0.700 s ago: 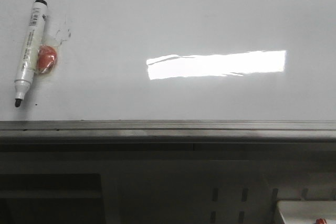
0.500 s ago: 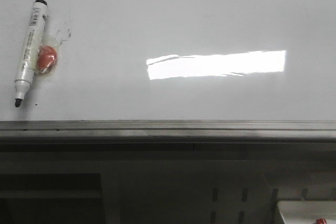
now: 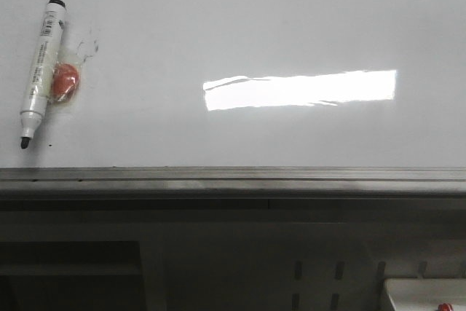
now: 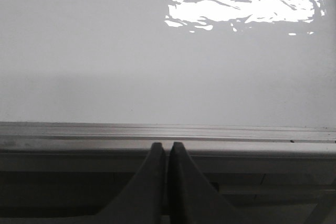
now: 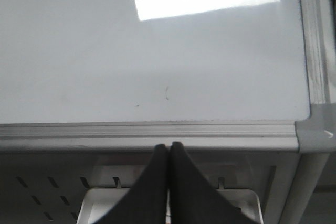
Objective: Write number 4 on whiteboard
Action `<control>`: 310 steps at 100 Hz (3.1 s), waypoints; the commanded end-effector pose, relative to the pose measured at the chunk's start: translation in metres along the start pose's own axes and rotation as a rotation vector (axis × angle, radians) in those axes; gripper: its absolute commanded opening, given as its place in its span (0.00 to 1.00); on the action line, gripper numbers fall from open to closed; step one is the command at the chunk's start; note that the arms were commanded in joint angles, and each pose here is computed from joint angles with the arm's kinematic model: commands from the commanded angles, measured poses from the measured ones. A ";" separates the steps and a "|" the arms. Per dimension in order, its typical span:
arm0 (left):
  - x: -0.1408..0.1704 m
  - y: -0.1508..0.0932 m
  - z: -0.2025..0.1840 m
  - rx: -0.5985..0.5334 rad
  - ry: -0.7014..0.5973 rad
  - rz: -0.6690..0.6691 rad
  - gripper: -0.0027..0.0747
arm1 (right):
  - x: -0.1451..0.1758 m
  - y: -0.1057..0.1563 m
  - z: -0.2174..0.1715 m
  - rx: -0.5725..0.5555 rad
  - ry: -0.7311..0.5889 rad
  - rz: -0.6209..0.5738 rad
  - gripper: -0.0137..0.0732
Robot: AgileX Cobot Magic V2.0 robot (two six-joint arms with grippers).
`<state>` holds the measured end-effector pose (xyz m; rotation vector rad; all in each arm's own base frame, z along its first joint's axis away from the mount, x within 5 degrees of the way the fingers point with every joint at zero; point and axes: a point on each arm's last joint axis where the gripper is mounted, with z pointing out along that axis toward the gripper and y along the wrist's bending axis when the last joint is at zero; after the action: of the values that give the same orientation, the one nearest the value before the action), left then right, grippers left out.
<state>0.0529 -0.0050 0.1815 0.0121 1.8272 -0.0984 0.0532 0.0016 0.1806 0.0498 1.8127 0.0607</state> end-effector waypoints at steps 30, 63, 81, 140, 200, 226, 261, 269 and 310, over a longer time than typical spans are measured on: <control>0.006 0.001 0.002 -0.003 -0.036 -0.011 0.01 | 0.006 -0.001 0.002 0.008 -0.006 -0.007 0.08; 0.006 0.001 0.002 -0.003 -0.036 -0.011 0.01 | 0.005 -0.001 0.002 0.008 -0.012 -0.007 0.08; 0.005 0.001 0.002 -0.003 -0.046 -0.011 0.01 | -0.001 0.000 0.001 -0.006 -0.078 0.041 0.08; -0.025 0.001 -0.005 -0.006 -0.337 -0.015 0.01 | -0.010 0.000 0.000 -0.016 -0.182 0.097 0.08; -0.087 -0.003 0.008 -0.017 -0.136 0.022 0.09 | -0.074 0.005 0.043 0.005 0.082 0.227 0.08; -0.106 -0.001 0.022 -0.020 -0.328 -0.069 0.58 | -0.075 0.002 0.057 0.033 0.071 0.228 0.08; -0.101 -0.041 0.037 0.301 -0.239 0.111 0.58 | -0.076 0.002 0.057 0.031 0.063 0.226 0.08; -0.097 -0.055 0.038 0.406 -0.204 0.130 0.58 | -0.075 0.002 0.057 0.030 0.071 0.227 0.08; -0.082 -0.095 0.080 0.497 -0.012 0.024 0.58 | -0.076 0.002 0.057 0.031 0.061 0.226 0.08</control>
<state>0.1338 -0.0956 0.2328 0.4554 1.8497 -0.4974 0.1205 0.0017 0.2233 0.2813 1.9661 0.2141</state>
